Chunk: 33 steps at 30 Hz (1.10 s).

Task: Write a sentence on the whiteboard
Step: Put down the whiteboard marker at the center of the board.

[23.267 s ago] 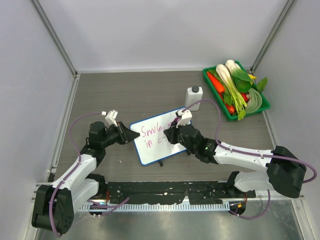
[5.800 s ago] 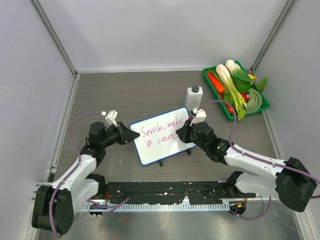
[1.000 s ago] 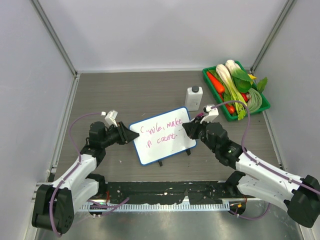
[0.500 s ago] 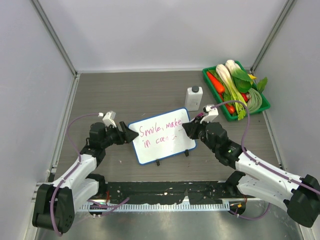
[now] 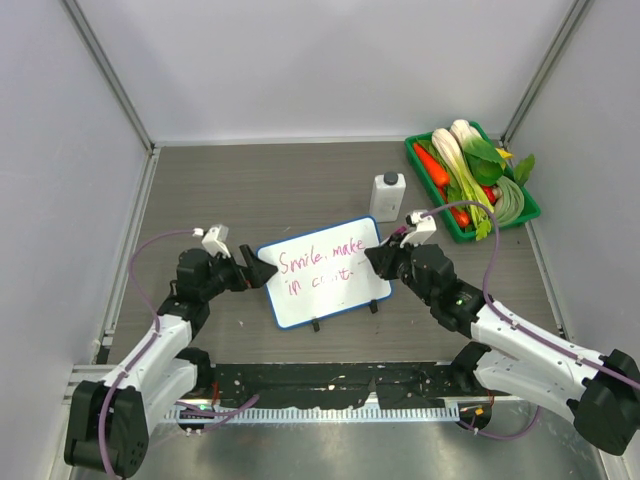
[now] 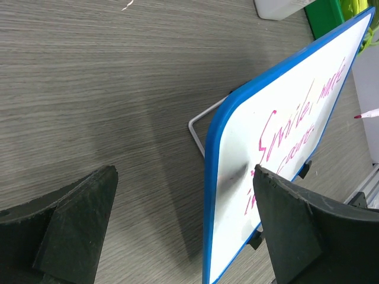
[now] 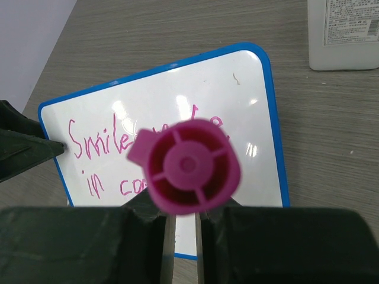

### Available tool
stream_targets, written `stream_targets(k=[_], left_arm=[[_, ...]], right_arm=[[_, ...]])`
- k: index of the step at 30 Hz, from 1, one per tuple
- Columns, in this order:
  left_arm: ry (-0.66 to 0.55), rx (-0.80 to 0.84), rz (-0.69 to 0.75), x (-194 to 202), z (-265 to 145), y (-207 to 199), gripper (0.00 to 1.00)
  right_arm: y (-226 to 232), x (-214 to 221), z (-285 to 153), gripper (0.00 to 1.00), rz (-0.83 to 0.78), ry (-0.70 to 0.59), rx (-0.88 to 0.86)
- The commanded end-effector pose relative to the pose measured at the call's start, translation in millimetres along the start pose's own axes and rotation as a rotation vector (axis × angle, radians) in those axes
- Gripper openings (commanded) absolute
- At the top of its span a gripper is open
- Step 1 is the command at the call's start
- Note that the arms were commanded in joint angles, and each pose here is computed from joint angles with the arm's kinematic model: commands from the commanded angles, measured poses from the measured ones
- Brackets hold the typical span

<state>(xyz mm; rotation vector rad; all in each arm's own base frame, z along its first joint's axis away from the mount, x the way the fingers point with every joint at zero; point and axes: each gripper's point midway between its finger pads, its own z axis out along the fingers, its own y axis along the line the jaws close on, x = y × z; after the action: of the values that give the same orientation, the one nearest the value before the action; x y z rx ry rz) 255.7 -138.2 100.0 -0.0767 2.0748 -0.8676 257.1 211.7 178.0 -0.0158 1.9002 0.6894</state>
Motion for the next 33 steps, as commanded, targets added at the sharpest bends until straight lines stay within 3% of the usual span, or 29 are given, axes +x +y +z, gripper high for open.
stream_targets(k=[1,6,12,21,29,33], left_arm=[[-0.041,-0.005,0.020,-7,-3,1,1.00],[-0.058,-0.002,0.026,-9,-5,0,1.00],[-0.073,0.014,0.034,-9,-8,-3,1.00],[-0.187,0.037,0.067,-16,-26,-10,1.00],[-0.193,0.037,0.064,-16,-28,-11,1.00],[-0.196,0.019,0.058,-17,-28,-8,1.00]], right_arm=[[14,-17,0,0.02,0.028,-0.027,-0.036],[16,-23,-4,0.01,0.016,-0.016,-0.028],[-3,-21,-14,0.01,-0.017,0.062,0.100],[-19,-27,-28,0.02,0.014,0.125,0.206],[-45,-28,-32,0.01,0.006,0.243,0.374],[-63,-12,-34,0.01,0.023,0.377,0.431]])
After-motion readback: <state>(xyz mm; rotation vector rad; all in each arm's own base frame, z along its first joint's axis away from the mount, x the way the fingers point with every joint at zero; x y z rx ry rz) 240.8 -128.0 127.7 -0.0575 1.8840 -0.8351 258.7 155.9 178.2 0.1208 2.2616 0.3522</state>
